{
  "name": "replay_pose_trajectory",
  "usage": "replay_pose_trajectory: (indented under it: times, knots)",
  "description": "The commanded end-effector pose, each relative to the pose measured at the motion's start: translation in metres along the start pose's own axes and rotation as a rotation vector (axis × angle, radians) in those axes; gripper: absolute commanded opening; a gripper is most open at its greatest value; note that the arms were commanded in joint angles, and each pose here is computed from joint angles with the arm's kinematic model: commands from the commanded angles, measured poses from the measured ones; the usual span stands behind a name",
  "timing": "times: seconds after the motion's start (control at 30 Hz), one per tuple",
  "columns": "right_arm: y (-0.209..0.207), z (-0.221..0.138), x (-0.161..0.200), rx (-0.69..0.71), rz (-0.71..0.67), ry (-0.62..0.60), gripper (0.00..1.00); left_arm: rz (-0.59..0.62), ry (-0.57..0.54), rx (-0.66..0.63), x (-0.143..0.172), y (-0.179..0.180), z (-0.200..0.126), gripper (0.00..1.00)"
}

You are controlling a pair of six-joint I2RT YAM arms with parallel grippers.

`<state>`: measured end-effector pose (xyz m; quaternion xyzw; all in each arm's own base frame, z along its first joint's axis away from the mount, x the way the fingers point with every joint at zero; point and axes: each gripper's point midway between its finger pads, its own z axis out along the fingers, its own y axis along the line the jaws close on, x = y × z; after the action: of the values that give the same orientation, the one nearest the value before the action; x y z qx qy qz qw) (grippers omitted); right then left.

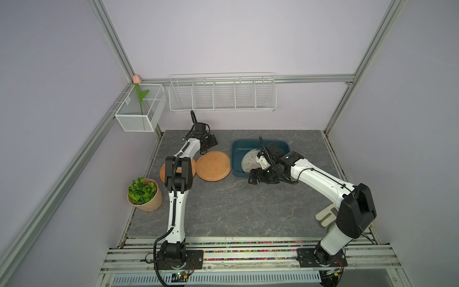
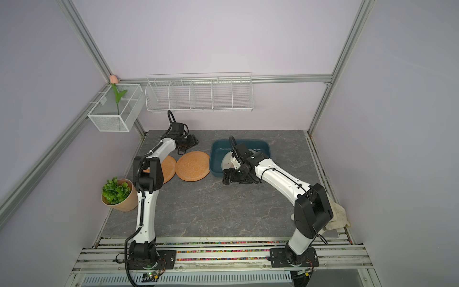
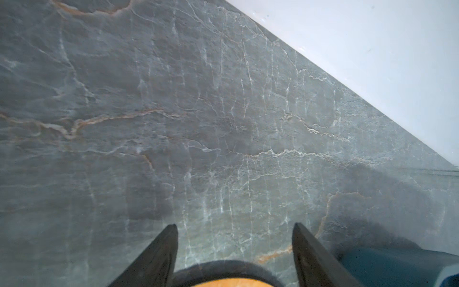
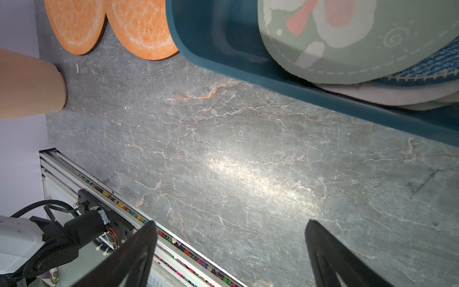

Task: Put the coasters into the storage box
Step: Move the coaster to the center of the board.

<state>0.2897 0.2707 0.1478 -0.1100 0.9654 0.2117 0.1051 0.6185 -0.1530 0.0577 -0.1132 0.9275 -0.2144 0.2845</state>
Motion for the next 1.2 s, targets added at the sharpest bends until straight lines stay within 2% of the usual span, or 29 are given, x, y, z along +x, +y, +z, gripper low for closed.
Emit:
replay_pose_trajectory:
  times: [0.0, 0.17, 0.27, 0.67, 1.17]
  knots:
    - [-0.001, -0.012, -0.002, 0.013, 0.007, -0.018, 0.95, -0.007, 0.091, -0.040, 0.026, 0.010, 0.018, 0.73]
    - [-0.001, -0.014, -0.004, 0.020, 0.008, -0.023, 0.94, 0.051, 0.159, -0.119, 0.047, 0.015, 0.025, 0.72]
    - [-0.001, -0.014, -0.004, 0.021, 0.010, -0.024, 0.94, 0.044, 0.188, -0.142, 0.058, 0.021, 0.029, 0.72]
    - [0.000, -0.018, -0.004, 0.028, 0.011, -0.032, 0.94, 0.045, 0.264, -0.170, 0.086, 0.033, 0.038, 0.70]
    - [0.003, -0.021, -0.007, 0.028, 0.015, -0.047, 0.94, 0.084, 0.367, -0.230, 0.115, 0.037, 0.023, 0.66]
